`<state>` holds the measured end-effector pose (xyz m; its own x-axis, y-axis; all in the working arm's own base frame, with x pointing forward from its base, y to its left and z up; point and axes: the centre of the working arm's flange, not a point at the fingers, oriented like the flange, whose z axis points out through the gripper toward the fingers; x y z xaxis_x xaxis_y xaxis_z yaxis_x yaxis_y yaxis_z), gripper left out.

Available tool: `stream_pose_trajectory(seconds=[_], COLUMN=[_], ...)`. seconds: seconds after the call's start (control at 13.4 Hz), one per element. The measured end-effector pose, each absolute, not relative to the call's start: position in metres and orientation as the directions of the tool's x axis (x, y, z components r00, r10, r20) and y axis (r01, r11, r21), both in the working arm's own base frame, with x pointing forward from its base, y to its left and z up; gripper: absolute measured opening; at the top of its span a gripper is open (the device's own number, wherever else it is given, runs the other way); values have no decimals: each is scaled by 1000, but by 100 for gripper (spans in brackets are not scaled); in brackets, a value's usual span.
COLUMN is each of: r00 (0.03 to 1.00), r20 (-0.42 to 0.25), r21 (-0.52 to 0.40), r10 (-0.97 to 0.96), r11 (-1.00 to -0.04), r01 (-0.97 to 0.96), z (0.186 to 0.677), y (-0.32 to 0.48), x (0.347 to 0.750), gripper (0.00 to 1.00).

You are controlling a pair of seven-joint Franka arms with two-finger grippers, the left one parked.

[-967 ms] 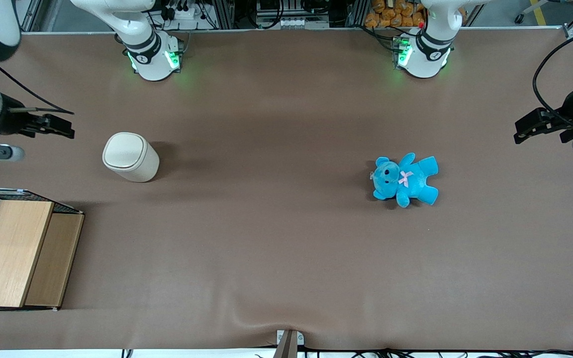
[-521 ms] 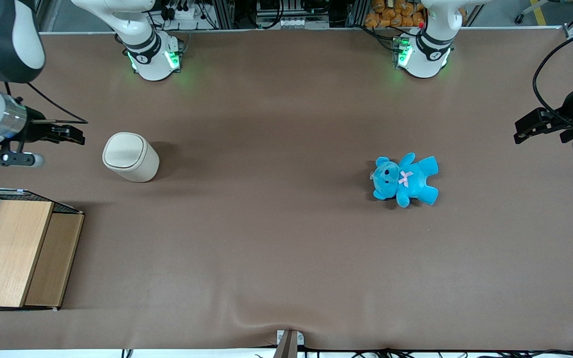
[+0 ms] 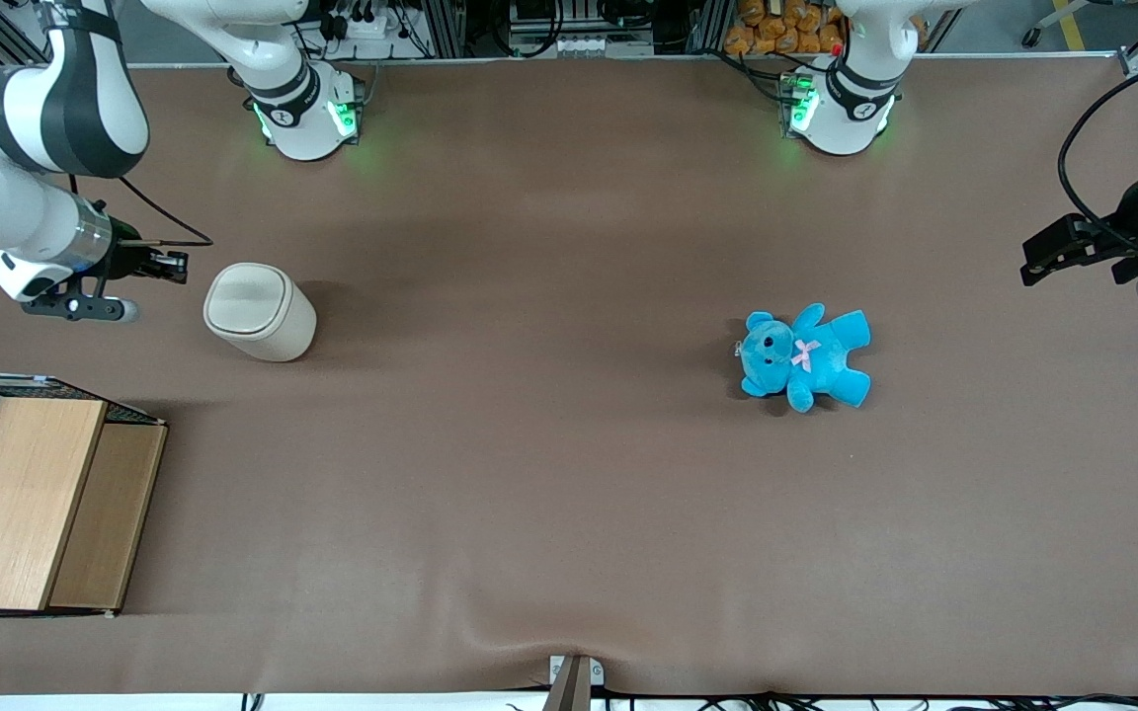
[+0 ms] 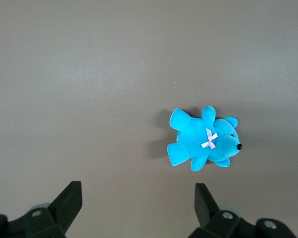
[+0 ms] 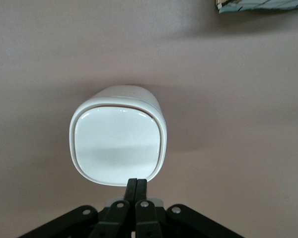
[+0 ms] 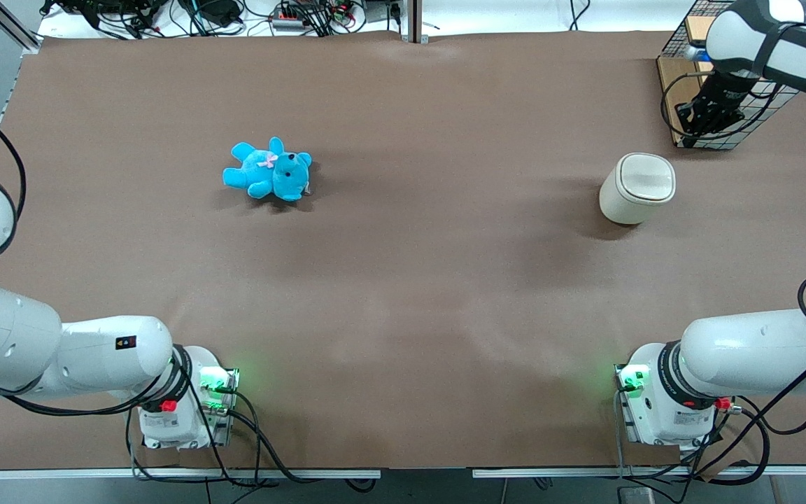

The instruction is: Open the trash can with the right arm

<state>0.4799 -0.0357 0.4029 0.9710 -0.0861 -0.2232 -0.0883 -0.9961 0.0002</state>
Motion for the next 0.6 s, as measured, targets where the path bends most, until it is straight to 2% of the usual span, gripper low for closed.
stream_pose_trajectory(seconds=[0.6], r00=[981], r20=[-173], r21=[-1], r10=[-89], r11=[-996], r01=[-90], z=[344], y=[-35], x=[460], gripper=[1])
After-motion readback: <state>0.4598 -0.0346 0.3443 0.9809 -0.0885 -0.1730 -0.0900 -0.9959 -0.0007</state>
